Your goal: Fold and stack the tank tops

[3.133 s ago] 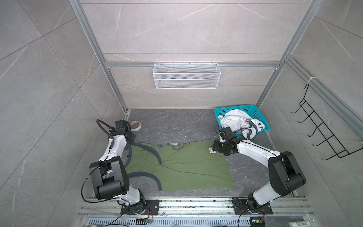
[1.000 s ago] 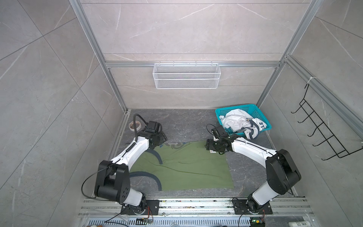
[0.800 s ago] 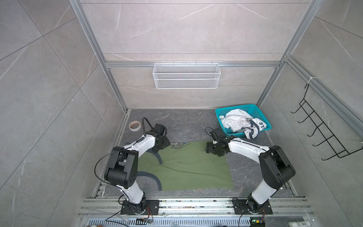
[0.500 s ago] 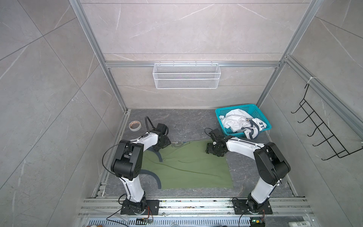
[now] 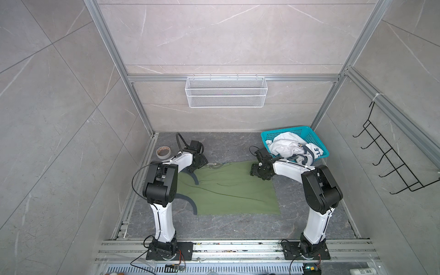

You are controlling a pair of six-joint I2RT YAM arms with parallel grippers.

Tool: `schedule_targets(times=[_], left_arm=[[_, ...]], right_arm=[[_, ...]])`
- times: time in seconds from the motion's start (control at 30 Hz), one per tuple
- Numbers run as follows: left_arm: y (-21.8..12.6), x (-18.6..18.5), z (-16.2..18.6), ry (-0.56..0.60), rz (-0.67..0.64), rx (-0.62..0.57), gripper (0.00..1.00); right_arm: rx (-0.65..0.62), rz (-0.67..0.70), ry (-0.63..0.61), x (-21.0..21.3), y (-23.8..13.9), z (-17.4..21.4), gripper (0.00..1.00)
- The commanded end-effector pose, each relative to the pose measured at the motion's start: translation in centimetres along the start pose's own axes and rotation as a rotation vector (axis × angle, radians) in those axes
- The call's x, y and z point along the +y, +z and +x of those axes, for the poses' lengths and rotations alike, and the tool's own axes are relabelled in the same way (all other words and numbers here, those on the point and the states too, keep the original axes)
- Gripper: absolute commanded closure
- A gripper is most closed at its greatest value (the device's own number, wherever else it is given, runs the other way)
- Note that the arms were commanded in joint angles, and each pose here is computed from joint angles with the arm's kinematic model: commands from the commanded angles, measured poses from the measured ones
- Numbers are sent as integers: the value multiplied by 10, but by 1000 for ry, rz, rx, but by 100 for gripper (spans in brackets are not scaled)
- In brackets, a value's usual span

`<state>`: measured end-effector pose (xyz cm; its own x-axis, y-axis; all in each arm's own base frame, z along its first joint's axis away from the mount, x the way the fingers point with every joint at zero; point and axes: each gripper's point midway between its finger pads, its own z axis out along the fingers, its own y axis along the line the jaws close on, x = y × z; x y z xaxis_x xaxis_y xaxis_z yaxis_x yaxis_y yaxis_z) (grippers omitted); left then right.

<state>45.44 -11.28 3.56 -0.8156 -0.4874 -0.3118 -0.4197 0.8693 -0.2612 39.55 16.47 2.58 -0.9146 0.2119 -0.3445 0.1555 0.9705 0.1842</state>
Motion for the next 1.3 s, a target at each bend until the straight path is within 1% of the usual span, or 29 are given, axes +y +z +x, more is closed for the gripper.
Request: schedule_targets(times=[0.0,0.07,0.17,0.23,0.3,0.37,0.47,0.6,0.73,0.8,0.9,0.97,1.07,1.17,1.27], left_arm=[[-17,-23,-2,84,56,85,16],[-43,-36,-6,104,99,58,14],[-82,-32,-6,112,104,13,14],[-108,-26,2,127,97,-25,14],[-129,-16,18,146,84,-51,14],[-146,-3,42,173,61,-67,14],[-157,19,84,201,24,-43,15],[-166,55,138,212,-48,15,16],[-162,88,181,165,-76,69,19],[-155,101,194,135,-75,84,23],[-145,117,207,83,-42,74,25],[-139,117,215,55,12,86,26],[-131,117,224,46,35,113,28],[-124,124,230,50,5,139,32],[-121,130,231,48,-20,135,36]], right_arm=[[11,52,-45,-12,-14,0,28],[-11,26,-64,-7,-34,-5,28],[-36,-11,-91,-4,-68,1,28],[-42,-30,-103,-6,-89,12,28],[-50,-43,-108,-11,-107,28,27],[-39,-49,-107,-18,-118,49,28],[-9,-45,-93,-30,-129,81,28],[44,-30,-67,-48,-137,120,28],[101,-30,-9,-65,-137,153,27],[130,-6,24,-77,-134,168,27],[161,18,74,-92,-130,187,27],[167,26,103,-98,-130,194,27],[168,35,136,-105,-129,202,27],[167,55,176,-113,-125,208,27],[163,53,211,-117,-119,214,28]])
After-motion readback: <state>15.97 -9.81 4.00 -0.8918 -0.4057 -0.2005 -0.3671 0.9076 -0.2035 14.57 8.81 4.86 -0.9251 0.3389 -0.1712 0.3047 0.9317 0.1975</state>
